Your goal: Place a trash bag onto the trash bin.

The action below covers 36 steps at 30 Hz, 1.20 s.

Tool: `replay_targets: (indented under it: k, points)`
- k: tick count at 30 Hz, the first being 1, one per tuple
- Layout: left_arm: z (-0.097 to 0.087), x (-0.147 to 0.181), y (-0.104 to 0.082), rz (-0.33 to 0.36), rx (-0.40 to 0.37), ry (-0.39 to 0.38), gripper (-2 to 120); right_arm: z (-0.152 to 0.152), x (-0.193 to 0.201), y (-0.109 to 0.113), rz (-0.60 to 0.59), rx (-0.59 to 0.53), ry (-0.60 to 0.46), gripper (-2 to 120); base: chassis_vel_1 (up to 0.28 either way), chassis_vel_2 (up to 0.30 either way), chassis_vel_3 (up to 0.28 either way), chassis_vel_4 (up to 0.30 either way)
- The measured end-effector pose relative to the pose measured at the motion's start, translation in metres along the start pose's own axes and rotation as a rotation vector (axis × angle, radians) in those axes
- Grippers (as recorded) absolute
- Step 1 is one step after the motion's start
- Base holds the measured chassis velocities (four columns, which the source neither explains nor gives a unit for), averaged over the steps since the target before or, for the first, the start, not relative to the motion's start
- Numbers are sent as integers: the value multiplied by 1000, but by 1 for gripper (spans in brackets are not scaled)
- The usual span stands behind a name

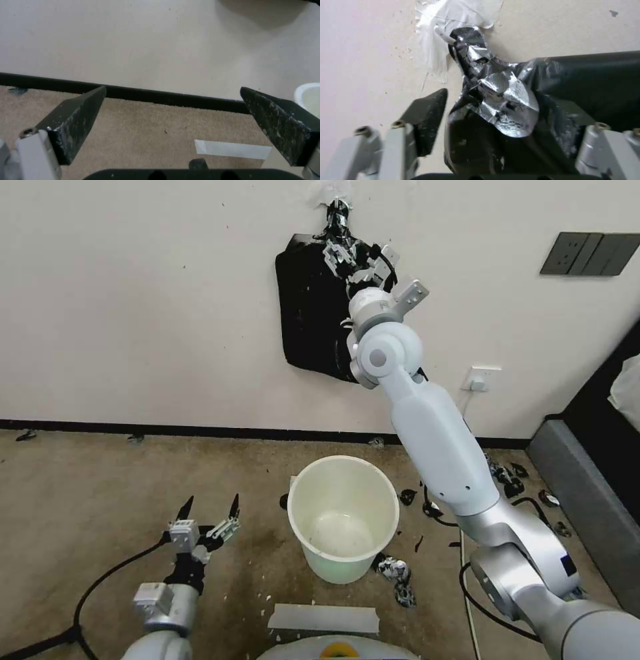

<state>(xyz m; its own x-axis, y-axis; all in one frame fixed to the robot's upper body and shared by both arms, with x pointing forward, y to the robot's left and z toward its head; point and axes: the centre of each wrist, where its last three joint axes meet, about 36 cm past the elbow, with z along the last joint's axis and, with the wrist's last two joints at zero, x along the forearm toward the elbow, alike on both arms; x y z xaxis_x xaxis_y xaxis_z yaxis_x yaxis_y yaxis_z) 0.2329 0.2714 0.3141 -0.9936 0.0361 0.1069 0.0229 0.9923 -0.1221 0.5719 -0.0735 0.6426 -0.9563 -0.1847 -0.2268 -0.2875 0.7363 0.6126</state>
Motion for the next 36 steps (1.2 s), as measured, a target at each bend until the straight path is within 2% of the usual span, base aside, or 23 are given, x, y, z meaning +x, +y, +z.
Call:
replay_targets:
  k: [1,5,6,9,10,13,14,16,17,20,36]
  points:
    - [0,0,0,0,0,0,100,0,0,0,0,0,0,72,0,0,0,0]
    - [1,0,2,-3,-2,3,100,0,-6,-2,7,0,-3,53,0,0,0,0]
    - [1,0,2,-3,-2,3,100,0,-6,-2,7,0,-3,53,0,0,0,0]
    - [1,1,2,-4,-3,4,100,1,-6,-3,5,4,-2,40,0,0,0,0]
    - [1,1,2,-4,-3,4,100,1,-6,-3,5,4,-2,40,0,0,0,0]
    - [2,1,2,-5,-2,5,100,2,-5,-4,5,10,-1,25,0,0,0,0]
    - [2,1,2,-5,-2,5,100,2,-5,-4,5,10,-1,25,0,0,0,0]
    - [2,1,2,-5,-2,5,100,2,-4,-5,4,17,-1,13,0,0,0,0]
    - [2,1,2,-5,-2,5,100,2,-4,-5,4,17,-1,13,0,0,0,0]
    - [2,1,2,-5,-1,6,100,3,-5,-6,5,24,-1,2,0,0,0,0]
    - [3,1,2,-6,-2,7,100,12,13,-7,21,103,-3,0,0,0,0,0]
